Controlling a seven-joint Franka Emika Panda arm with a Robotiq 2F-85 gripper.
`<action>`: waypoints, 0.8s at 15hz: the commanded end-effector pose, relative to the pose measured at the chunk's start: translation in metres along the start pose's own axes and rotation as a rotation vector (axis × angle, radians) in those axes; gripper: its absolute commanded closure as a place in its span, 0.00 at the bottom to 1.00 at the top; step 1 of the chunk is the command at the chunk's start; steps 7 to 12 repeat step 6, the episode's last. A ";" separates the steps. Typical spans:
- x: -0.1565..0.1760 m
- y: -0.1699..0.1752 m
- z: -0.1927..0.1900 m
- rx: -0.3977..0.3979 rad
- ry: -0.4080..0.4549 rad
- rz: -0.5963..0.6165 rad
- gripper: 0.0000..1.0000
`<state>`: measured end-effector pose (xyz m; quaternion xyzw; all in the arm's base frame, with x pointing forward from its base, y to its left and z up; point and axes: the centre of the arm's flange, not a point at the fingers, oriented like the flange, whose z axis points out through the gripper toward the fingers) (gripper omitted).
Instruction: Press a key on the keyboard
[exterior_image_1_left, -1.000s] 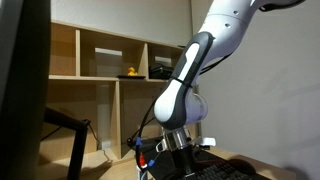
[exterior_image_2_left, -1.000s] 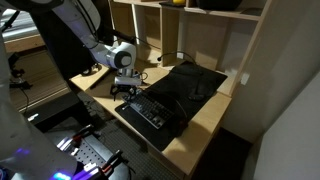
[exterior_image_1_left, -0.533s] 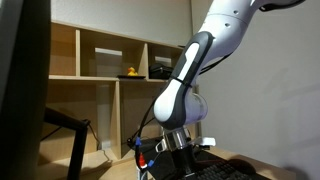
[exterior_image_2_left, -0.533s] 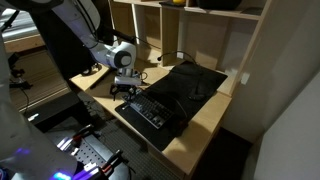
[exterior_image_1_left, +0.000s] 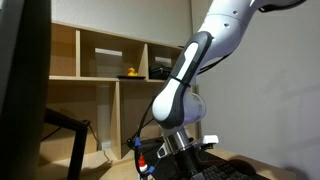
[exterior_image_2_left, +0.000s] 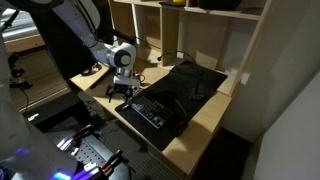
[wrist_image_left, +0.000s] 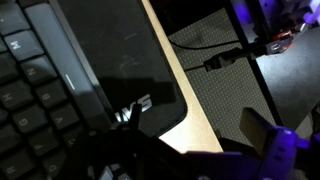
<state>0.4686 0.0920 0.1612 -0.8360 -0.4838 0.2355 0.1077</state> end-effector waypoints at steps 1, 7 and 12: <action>0.000 0.003 -0.002 0.002 0.003 0.033 0.00; -0.001 -0.002 0.001 0.022 -0.020 -0.004 0.00; -0.001 -0.002 0.001 0.022 -0.020 -0.004 0.00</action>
